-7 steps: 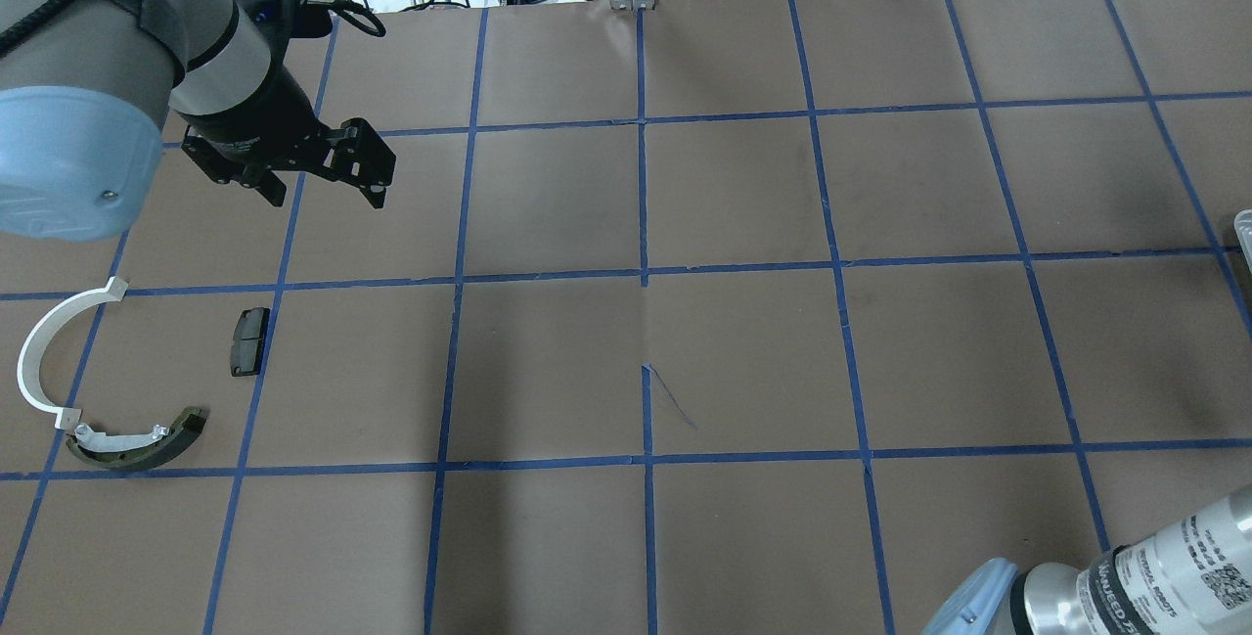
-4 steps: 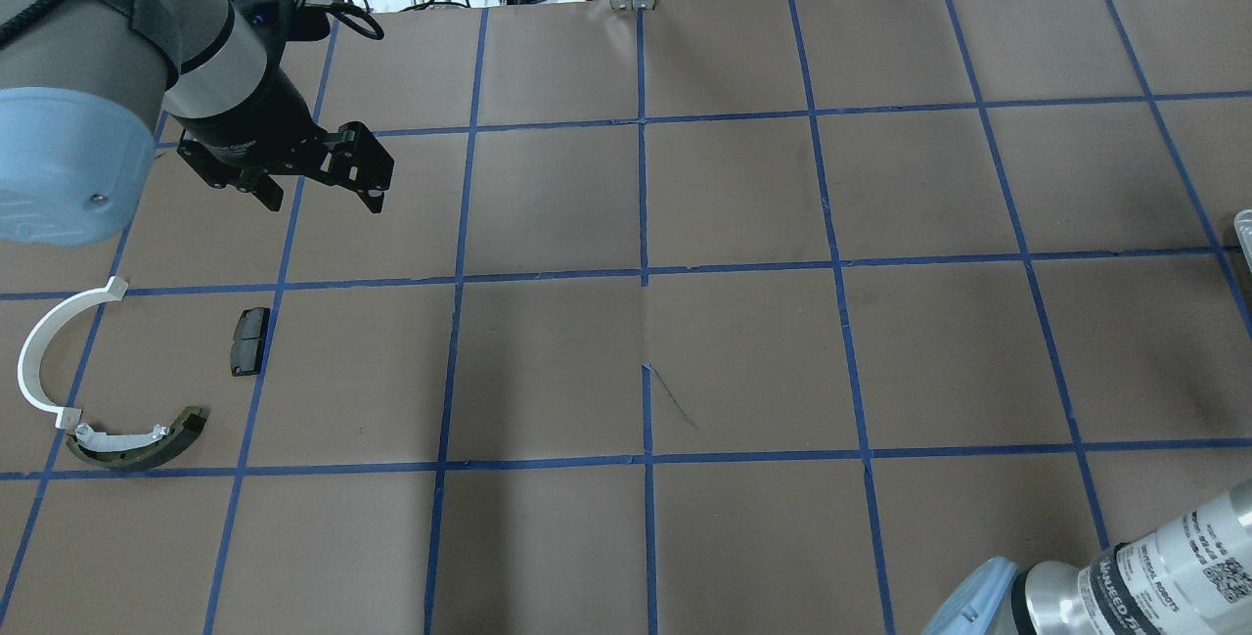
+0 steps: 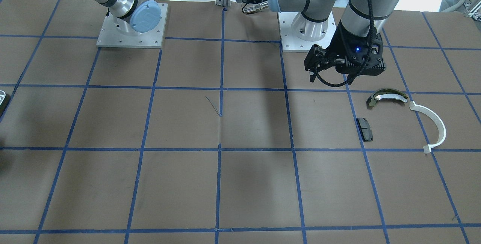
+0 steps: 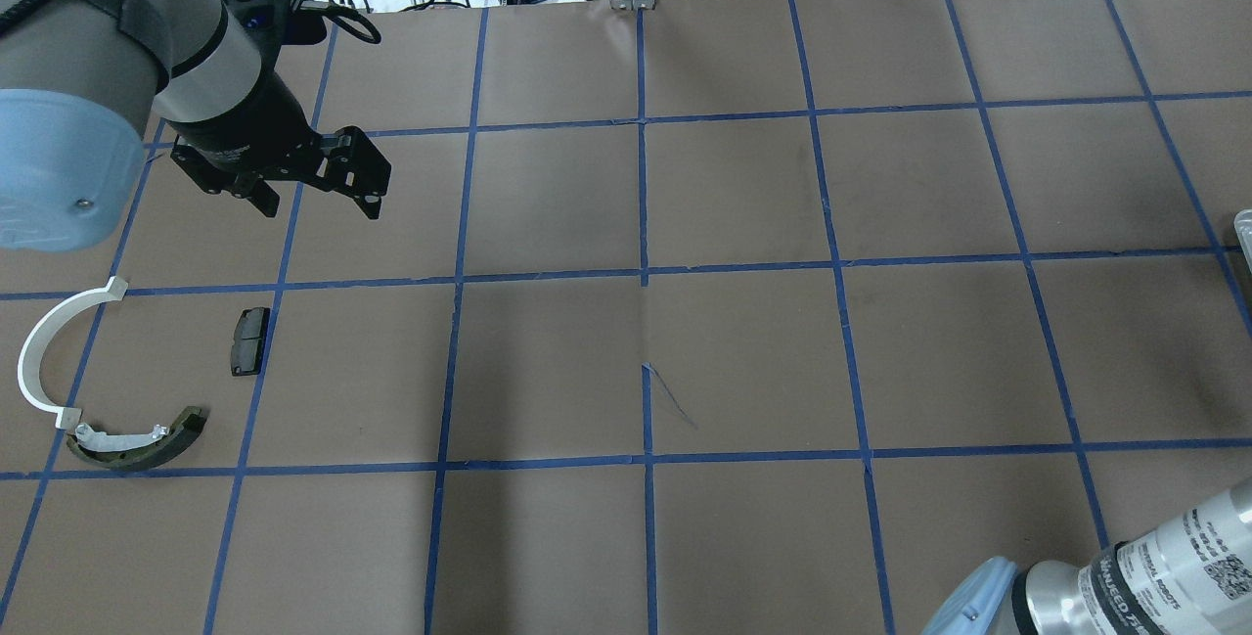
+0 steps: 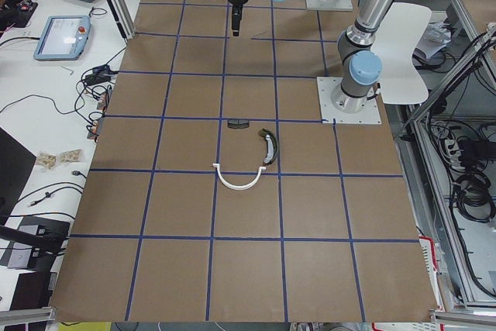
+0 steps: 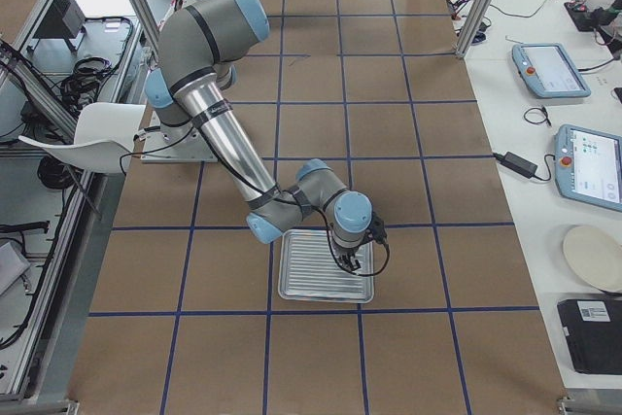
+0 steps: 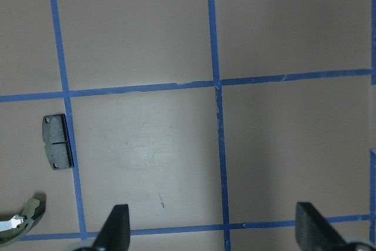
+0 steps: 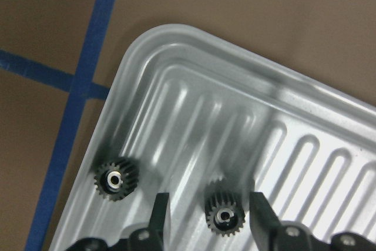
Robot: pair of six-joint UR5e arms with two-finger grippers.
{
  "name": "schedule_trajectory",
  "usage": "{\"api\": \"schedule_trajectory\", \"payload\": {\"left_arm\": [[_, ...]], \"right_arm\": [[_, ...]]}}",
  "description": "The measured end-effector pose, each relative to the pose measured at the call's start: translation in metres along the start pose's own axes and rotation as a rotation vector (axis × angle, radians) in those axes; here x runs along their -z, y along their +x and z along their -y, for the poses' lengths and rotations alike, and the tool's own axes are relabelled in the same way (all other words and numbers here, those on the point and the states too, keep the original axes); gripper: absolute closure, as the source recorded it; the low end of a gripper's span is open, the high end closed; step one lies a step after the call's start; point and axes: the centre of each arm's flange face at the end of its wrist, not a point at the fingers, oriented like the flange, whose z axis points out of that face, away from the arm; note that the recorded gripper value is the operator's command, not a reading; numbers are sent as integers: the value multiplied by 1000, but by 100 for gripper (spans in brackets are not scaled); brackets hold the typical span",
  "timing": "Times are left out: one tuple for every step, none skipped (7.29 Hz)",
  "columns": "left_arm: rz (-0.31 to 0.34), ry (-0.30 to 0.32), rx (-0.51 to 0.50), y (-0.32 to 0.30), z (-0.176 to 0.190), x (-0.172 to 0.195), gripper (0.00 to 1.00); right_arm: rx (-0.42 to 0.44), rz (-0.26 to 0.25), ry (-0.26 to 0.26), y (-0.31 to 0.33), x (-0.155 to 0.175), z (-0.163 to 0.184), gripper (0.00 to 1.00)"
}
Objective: Place bearing gear from tray to pile
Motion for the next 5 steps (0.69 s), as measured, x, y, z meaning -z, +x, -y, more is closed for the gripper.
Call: {"api": "schedule_trajectory", "payload": {"left_arm": [[-1, -6, 0, 0, 0, -2, 0], [-2, -14, 0, 0, -1, -6, 0], [-3, -21, 0, 1, -3, -11, 0], [-4, -23, 0, 0, -4, -15, 0], [-4, -24, 1, 0, -5, -17, 0]], "right_arm": [[-1, -1, -1, 0, 0, 0, 72], [-3, -1, -2, 0, 0, 0, 72], [-4, -1, -2, 0, 0, 0, 76], [-5, 0, -2, 0, -1, 0, 86], [-11, 1, -2, 0, -1, 0, 89]]}}
